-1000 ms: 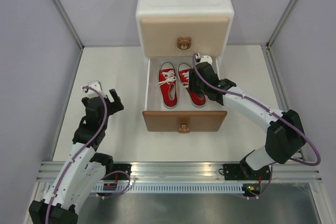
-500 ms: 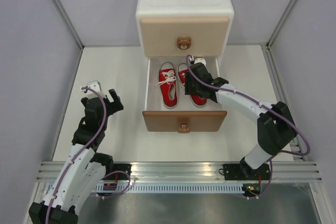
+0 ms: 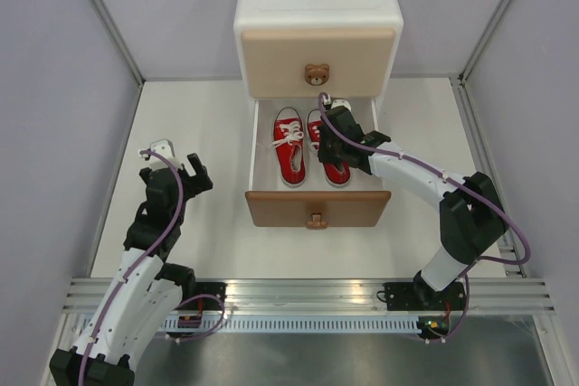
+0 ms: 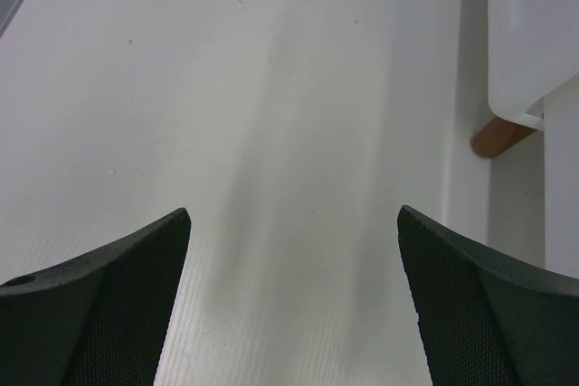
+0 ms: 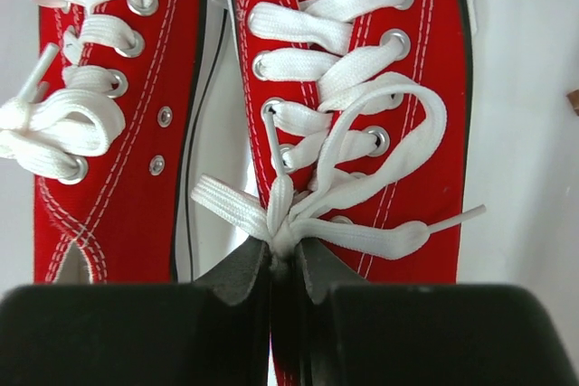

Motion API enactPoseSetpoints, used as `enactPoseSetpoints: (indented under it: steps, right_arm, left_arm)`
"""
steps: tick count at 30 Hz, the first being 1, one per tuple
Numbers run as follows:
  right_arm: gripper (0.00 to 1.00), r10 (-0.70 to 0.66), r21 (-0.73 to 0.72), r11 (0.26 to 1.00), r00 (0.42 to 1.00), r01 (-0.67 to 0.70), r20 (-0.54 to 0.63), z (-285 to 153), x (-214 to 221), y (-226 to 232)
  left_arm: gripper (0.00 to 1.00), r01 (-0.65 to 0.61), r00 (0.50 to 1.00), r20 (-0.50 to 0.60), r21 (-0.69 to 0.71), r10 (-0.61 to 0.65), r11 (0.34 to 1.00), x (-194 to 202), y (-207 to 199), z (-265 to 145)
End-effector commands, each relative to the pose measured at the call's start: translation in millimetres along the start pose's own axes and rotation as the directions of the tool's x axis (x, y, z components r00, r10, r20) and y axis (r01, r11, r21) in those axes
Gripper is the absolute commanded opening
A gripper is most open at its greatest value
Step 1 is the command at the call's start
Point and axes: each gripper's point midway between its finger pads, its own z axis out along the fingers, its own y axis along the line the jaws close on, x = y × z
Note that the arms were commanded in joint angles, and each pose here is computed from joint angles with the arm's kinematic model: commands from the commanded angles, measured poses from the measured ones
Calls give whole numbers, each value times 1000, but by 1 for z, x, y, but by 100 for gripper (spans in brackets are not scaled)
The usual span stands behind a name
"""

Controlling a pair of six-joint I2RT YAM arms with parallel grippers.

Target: Place and organize the shoes in the shoe cabinet

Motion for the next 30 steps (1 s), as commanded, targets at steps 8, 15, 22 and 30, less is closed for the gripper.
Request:
enactPoseSetpoints:
  steps: [8,15,22,30]
  right_arm:
    - [1,189,-203,967,965,-152,180,-23,-72,49]
    - [4,201,-206,965,965,-164,171,-16,-71,51]
    - [36,175,-166,975,973,-150,152,-16,-60,41]
    - [64,129,-153,983,970,-99,204,-42,-71,35]
  left_arm:
    - [97,40,998,49,39,-42,998,-18,-10,-2]
    - [97,41,998,48,39,-43,998,-17,-10,-1]
    - [97,40,998,49,39,-42,998,-18,-10,-2]
    - [97,42,998,52,47,-44,998,-19,-11,-3]
